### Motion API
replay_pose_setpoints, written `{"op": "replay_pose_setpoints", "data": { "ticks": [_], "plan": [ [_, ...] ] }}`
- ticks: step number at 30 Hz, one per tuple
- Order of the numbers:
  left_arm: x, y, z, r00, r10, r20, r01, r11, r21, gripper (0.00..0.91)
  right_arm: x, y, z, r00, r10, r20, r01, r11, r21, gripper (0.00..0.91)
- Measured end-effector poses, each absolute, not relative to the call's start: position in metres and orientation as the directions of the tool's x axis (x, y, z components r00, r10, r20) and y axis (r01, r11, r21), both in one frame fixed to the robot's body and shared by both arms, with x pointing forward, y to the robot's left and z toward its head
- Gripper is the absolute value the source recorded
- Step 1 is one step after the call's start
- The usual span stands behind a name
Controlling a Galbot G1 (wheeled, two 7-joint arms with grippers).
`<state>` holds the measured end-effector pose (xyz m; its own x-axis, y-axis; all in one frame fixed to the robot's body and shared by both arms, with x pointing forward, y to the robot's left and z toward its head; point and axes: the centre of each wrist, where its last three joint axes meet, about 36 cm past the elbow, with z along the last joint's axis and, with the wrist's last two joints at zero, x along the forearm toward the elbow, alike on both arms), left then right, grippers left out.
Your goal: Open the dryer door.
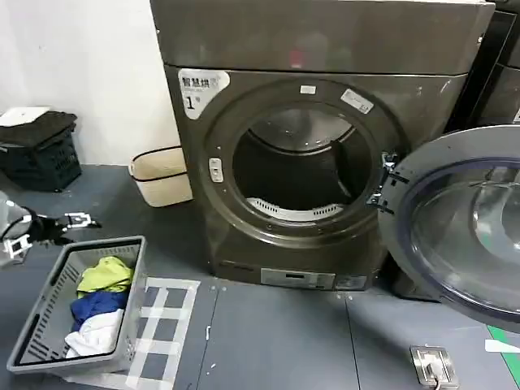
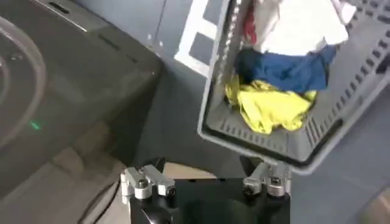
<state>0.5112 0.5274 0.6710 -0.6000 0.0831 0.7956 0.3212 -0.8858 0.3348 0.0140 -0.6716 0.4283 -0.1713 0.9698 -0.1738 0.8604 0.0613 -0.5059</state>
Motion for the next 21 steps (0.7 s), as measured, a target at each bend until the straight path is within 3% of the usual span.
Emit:
{"op": "replay_pose_setpoints", "data": {
  "ticks": [11,21],
  "plan": [
    [0.545,0.503,0.653,-0.600,0.076,0.796,0.286,-0.909,0.303,0.907,0.008,-0.666,0.420,-0.161,0.974,-0.157,0.859,0.060,-0.508,0.907],
    [0.573,0.486,0.677,-0.582,0.023,0.813,0.309,-0.918,0.247,0.907,0.004,-0.667,0.416,-0.152,0.977,-0.147,0.860,0.058,-0.506,0.907]
  ]
}}
